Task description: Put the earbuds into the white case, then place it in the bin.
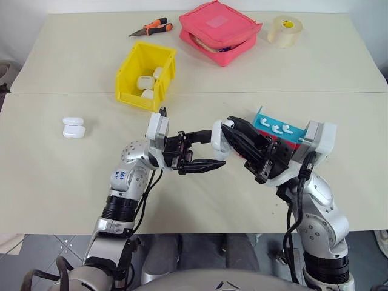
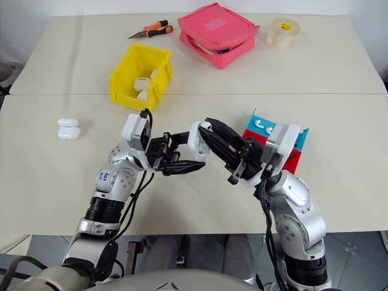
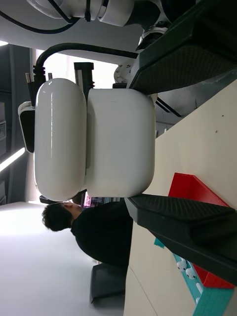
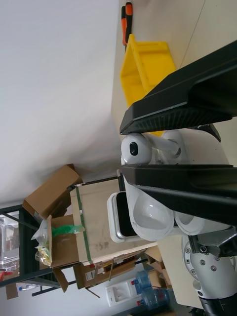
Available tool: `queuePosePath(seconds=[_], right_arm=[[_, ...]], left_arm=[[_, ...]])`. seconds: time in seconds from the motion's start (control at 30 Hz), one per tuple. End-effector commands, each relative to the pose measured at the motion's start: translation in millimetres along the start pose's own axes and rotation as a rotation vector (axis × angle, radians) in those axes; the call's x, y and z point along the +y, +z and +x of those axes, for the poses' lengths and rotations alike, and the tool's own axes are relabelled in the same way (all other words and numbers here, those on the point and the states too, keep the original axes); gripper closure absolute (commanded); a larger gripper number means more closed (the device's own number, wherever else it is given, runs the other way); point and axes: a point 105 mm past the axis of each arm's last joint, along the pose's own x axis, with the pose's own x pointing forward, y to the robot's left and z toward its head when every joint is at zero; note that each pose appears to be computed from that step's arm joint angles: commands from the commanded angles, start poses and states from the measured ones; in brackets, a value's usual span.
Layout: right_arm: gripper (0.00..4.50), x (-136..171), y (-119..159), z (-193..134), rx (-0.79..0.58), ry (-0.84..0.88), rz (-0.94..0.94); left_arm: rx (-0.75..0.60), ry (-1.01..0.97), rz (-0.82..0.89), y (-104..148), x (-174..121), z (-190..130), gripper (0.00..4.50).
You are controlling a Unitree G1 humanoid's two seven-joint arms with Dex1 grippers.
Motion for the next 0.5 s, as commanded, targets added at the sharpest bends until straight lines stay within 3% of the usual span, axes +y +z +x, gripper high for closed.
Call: queuePosePath(seconds=[0.03, 0.5], right_arm=[[3.74, 0.4, -5.4, -3.6, 0.022, -0.002, -0.006], [3.74, -10.3, -10.4, -10.8, 0.062, -0.017, 0.027]], left_arm=[[-0.029, -0.014, 0.052, 10.5, -1.2, 3.1, 1.79], [-0.048, -0.002, 0.075, 10.4, 1.1, 4.6, 1.79]])
